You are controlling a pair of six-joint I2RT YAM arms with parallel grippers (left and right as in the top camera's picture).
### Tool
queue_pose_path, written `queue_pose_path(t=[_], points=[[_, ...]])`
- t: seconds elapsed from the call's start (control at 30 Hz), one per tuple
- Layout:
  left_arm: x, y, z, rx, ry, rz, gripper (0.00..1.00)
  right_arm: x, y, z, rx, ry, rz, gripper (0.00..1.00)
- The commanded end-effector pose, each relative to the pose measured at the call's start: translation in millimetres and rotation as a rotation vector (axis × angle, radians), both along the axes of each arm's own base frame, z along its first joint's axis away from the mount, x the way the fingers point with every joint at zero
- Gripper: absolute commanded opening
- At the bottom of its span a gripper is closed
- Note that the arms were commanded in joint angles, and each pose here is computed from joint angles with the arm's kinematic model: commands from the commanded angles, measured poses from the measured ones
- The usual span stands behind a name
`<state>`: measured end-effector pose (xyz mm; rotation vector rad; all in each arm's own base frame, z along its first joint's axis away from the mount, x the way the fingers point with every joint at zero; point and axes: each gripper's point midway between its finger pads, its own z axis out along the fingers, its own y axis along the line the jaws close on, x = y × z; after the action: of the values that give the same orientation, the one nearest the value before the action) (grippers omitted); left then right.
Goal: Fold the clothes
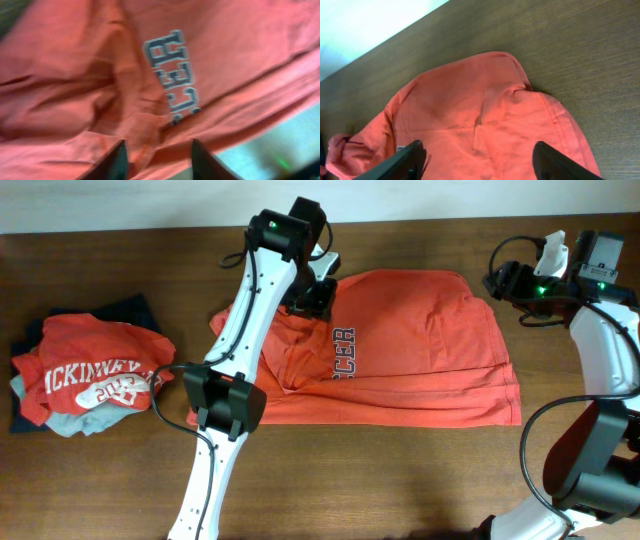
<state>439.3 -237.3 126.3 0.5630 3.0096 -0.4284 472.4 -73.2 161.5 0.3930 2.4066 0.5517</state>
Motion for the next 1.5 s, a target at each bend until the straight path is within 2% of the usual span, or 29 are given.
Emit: queue_pose_path(t=[0.0, 0.1, 0.2, 0.33, 0.43, 0.5, 0.6, 0.73, 0.8, 0.87, 0.97, 1.03, 1.17, 1.33, 1.4, 1.47], points=[[11.7, 29.3, 7.5, 0.102, -0.066, 0.023, 0.49, 3.8, 3.5, 4.2, 0.007, -0.011, 0.009, 0.77], [19.0, 49.7, 27.2, 0.122, -0.120, 0.051, 0.52, 2.9, 3.5, 3.6, 0.009, -0.006, 0.008, 0.77], [31.9, 113.5, 81.7, 0.228, -0.272, 0.169, 0.60, -0.9, 6.8, 0.7, 0.019, 0.015, 0.013, 0.77], [29.1, 187.9, 142.7, 0.284, -0.402, 0.333, 0.60, -4.5, 19.0, -2.4, 0.052, 0.052, 0.011, 0.77], [19.5, 229.6, 165.7, 0.264, -0.425, 0.446, 0.60, -5.9, 26.1, -3.5, 0.055, 0.063, 0.025, 0.77], [9.4, 234.3, 175.4, 0.212, -0.423, 0.428, 0.53, -4.9, 26.0, -2.7, 0.052, 0.057, 0.026, 0.77], [-8.2, 232.7, 196.7, 0.187, -0.462, 0.371, 0.53, -2.9, 24.8, -1.6, 0.046, 0.047, 0.024, 0.77], [-43.6, 235.1, 214.7, 0.193, -0.467, 0.386, 0.71, -3.1, 24.9, -1.7, 0.047, 0.048, 0.025, 0.77], [-75.7, 242.8, 192.3, 0.245, -0.357, 0.435, 0.72, -3.0, 24.9, -1.6, 0.047, 0.048, 0.024, 0.78], [-87.7, 234.5, 160.5, 0.221, -0.249, 0.420, 0.72, -2.8, 24.9, -1.5, 0.046, 0.047, 0.024, 0.78], [-80.5, 179.8, 98.6, 0.005, -0.131, 0.293, 0.72, -0.9, 24.5, -0.2, 0.046, 0.039, 0.021, 0.78], [-74.8, 151.2, 59.1, -0.054, -0.119, 0.217, 0.72, -1.3, 24.6, -0.7, 0.061, 0.048, 0.005, 0.77], [-82.1, 101.2, -21.0, -0.058, -0.100, 0.083, 0.72, -6.3, 25.8, -4.0, 0.135, 0.109, -0.077, 0.72], [-95.7, 72.4, -71.8, -0.020, -0.015, -0.005, 0.72, -4.4, 32.0, -0.4, 0.170, 0.099, -0.064, 0.73], [-95.0, 69.9, -88.3, 0.010, 0.000, -0.018, 0.66, -4.5, 31.9, -0.5, 0.170, 0.100, -0.064, 0.74], [-97.1, 69.6, -108.2, 0.042, 0.031, -0.028, 0.55, -5.0, 32.1, -0.6, 0.170, 0.102, -0.064, 0.74]])
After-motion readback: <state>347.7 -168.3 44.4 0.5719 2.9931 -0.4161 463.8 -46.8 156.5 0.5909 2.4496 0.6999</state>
